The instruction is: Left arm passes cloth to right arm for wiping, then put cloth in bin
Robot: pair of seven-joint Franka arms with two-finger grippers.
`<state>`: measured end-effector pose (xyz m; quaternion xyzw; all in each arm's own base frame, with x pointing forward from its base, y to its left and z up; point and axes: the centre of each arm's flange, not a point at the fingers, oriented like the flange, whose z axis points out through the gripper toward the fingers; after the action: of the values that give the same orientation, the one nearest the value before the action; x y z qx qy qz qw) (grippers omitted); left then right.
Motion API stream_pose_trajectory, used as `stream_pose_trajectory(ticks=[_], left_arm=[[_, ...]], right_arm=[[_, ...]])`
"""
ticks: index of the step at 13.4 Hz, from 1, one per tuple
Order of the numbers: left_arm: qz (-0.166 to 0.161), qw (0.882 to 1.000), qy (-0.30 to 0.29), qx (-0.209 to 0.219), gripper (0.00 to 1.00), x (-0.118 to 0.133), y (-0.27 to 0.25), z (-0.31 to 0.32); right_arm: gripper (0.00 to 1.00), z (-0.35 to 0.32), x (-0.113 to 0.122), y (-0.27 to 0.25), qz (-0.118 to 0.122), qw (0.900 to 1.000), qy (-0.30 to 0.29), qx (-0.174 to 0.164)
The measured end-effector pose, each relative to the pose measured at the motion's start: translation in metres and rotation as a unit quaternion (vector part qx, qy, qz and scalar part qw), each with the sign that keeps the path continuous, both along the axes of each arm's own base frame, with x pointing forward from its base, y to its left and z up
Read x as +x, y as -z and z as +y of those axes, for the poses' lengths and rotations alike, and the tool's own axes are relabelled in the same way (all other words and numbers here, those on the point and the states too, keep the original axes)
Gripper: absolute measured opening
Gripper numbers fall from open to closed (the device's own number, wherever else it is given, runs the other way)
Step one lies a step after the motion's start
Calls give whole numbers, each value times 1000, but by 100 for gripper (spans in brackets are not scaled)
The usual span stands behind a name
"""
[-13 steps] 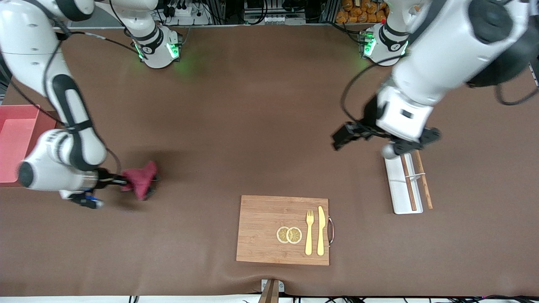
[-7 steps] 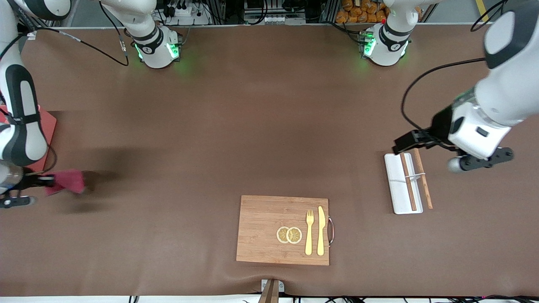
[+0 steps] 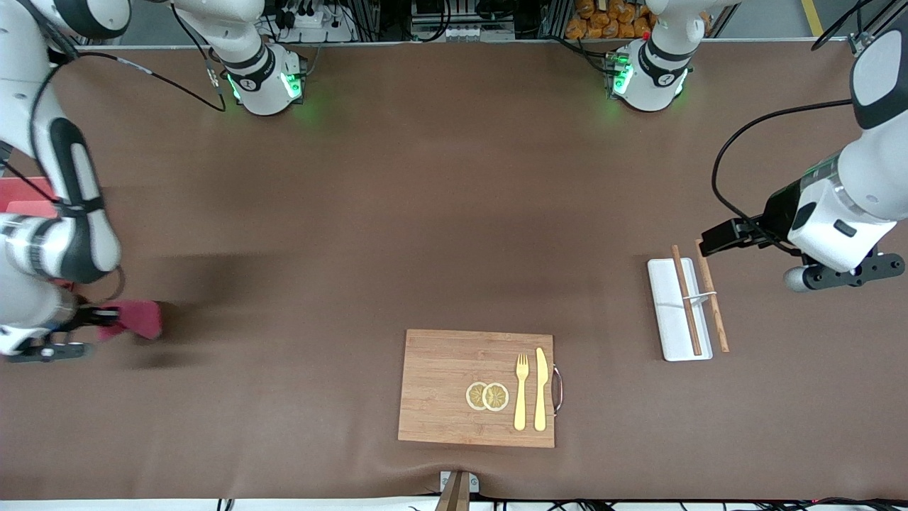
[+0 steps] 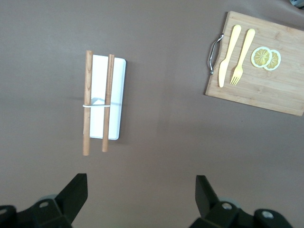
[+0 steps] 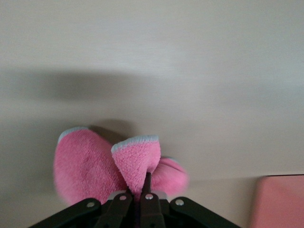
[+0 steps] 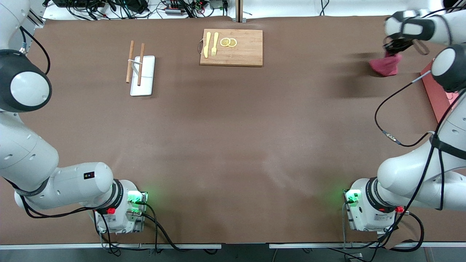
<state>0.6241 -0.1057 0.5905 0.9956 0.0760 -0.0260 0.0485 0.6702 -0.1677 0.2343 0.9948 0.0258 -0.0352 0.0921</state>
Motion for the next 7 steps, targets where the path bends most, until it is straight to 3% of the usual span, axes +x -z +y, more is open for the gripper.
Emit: stream_pose_trajectory(ticks=[4,7], left_arm=[[-7,1000,14,4,100,-5,-13,18],[-6,1000,12,11,100,-8,-17,23]], right_arm=[[4,135,-1,17,29,994,90,52],[4,246,-9,-6,36,984,161,63]])
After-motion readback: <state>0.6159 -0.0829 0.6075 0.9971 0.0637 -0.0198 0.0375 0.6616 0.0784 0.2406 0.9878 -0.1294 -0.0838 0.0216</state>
